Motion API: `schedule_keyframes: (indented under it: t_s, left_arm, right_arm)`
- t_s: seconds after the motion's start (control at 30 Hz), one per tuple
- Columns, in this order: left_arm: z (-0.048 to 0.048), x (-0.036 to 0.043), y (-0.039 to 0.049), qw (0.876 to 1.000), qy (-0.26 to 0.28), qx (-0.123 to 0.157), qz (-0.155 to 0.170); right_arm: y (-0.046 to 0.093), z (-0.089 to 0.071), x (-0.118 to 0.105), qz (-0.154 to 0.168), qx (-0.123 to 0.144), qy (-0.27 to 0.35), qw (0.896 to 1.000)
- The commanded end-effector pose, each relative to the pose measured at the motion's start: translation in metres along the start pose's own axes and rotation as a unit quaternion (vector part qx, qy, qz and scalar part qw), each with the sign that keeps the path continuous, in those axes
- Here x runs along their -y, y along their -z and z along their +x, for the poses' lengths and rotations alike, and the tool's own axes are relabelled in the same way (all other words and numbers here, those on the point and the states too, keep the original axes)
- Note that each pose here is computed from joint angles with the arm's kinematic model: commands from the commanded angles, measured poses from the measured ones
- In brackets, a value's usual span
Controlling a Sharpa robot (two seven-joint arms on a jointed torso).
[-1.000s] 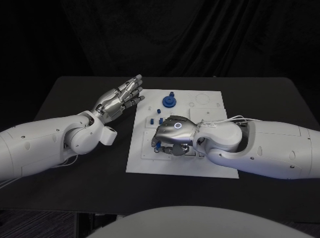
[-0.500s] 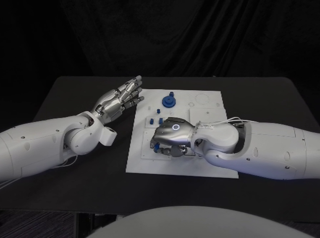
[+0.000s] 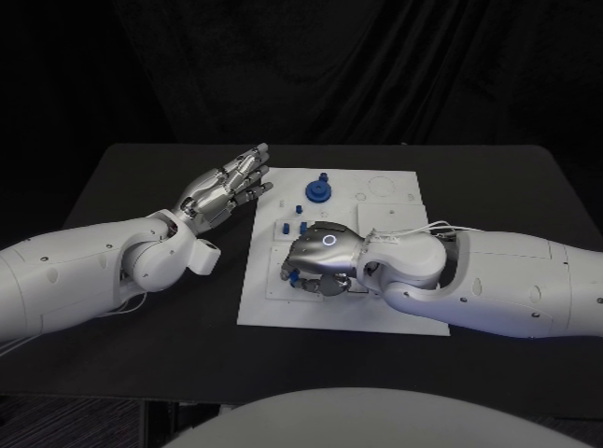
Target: Assemble the parts on the task board
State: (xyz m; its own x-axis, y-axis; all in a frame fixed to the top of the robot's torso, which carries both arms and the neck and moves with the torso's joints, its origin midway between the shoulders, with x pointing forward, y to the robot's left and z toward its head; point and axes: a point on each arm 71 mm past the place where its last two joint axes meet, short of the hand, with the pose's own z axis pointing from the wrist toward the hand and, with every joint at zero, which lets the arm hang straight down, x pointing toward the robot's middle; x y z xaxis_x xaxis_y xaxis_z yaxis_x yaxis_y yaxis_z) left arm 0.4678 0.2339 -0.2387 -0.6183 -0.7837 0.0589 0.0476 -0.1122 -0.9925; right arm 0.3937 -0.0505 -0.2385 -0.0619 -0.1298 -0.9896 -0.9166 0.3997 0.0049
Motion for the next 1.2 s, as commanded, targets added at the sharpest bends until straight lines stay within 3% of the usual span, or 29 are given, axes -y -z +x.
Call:
schedule_keyframes:
  t_s: [0.03,0.33,0.67,0.8,0.93,1.13,1.2]
  left_arm:
    - [0.0020,-0.0004,-0.0001,1.000,0.006,-0.008,0.004]
    - [0.0013,-0.0009,0.0004,1.000,0.005,-0.006,0.004]
    - [0.0008,-0.0024,0.0016,1.000,0.006,-0.005,0.003]
    - [0.0004,-0.0030,0.0028,1.000,0.006,-0.004,0.002]
    - [-0.0007,-0.0034,0.0045,1.000,0.005,-0.002,0.001]
    - [-0.0029,-0.0035,0.0074,1.000,0.004,0.002,0.000]
    - [-0.0031,-0.0035,0.0079,1.000,0.005,0.002,-0.001]
  right_arm:
    - [0.000,0.001,0.000,0.003,-0.004,0.003,1.000]
    - [0.002,0.008,0.004,0.010,-0.045,0.003,0.999]
    - [0.005,0.007,0.006,0.012,-0.029,-0.007,1.000]
    - [0.010,0.002,0.007,0.010,0.004,-0.008,1.000]
    - [0.021,-0.008,0.007,0.016,0.054,-0.015,0.998]
    - [0.048,-0.046,0.018,0.039,0.147,-0.046,0.987]
    - [0.056,-0.056,0.024,0.049,0.161,-0.064,0.984]
